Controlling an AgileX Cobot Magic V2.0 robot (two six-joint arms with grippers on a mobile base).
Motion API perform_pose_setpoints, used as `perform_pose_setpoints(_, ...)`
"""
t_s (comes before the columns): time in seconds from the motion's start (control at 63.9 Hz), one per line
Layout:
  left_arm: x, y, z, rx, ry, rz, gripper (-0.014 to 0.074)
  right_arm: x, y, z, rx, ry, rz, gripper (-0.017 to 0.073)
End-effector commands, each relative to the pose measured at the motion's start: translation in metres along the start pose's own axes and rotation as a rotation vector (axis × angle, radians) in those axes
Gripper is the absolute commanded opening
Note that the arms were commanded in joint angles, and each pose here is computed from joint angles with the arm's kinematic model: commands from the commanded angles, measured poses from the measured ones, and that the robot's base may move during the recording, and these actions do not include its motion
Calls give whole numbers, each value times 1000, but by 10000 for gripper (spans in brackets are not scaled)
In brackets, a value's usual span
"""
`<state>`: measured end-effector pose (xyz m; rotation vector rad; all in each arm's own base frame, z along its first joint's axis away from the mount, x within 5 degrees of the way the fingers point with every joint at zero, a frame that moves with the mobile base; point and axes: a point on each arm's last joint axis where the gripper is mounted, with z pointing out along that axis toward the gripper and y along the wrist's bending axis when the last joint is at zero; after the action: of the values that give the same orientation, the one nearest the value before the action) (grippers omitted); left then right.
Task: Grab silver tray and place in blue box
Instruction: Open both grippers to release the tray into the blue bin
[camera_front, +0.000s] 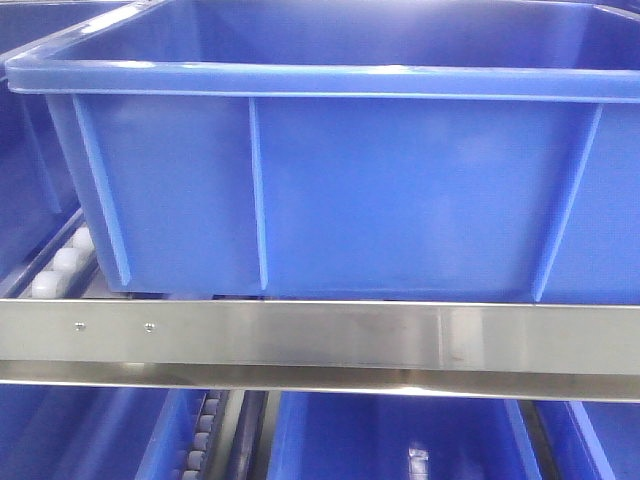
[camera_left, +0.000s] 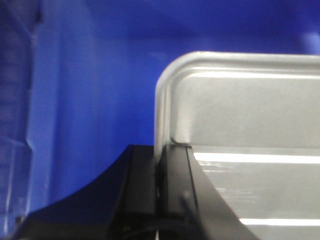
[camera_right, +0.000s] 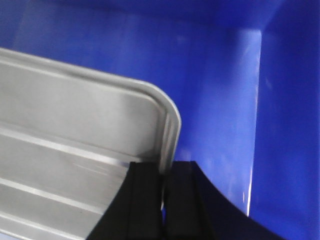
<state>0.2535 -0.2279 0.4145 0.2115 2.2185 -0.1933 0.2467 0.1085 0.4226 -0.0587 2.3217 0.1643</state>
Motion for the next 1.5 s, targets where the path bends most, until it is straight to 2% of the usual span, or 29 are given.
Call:
perform_pose_setpoints(0.0,-25,2,-3,84,-164,-16,-96,-22,9,7,-24,-113,-50,57)
perform_pose_setpoints(0.172,-27,4,37,79,-175,-14,-96,-25,16,50,36,-83,-117,57)
perform_pose_setpoints(0.297,-20,4,68,50,-128,-6,-96,-22,18,81,94,-42,-176,57)
perform_pose_setpoints(0.376,-14,2,83,34,-97,4,-96,-21,18,95,106,-27,-187,57)
perform_pose_setpoints(0.532,-6,0,101,33,-50,-11,-90,-20,14,116,111,-2,-158,57)
perform_pose_setpoints(0.704,-2,0,110,40,-20,-41,0,-21,1,123,83,26,-49,79)
perform_pose_setpoints(0.798,-3,2,111,44,-30,-44,116,-22,-4,124,77,36,-12,176)
perform_pose_setpoints(0.908,-6,2,110,53,-44,-24,297,-22,-5,124,79,39,-5,405)
perform_pose_setpoints(1.002,-9,2,108,53,-53,-9,389,-22,-6,124,80,42,-5,574)
perform_pose_setpoints(1.064,-10,2,107,53,-55,-13,424,-21,-6,123,81,44,-4,635)
perform_pose_setpoints(1.252,-22,3,96,33,-52,-30,433,-25,-7,110,74,16,1,600)
perform_pose_setpoints(1.362,-31,5,82,23,-8,4,431,-30,-8,90,61,-29,9,582)
perform_pose_setpoints(1.487,-42,7,56,52,7,29,428,-36,-12,57,40,-105,23,471)
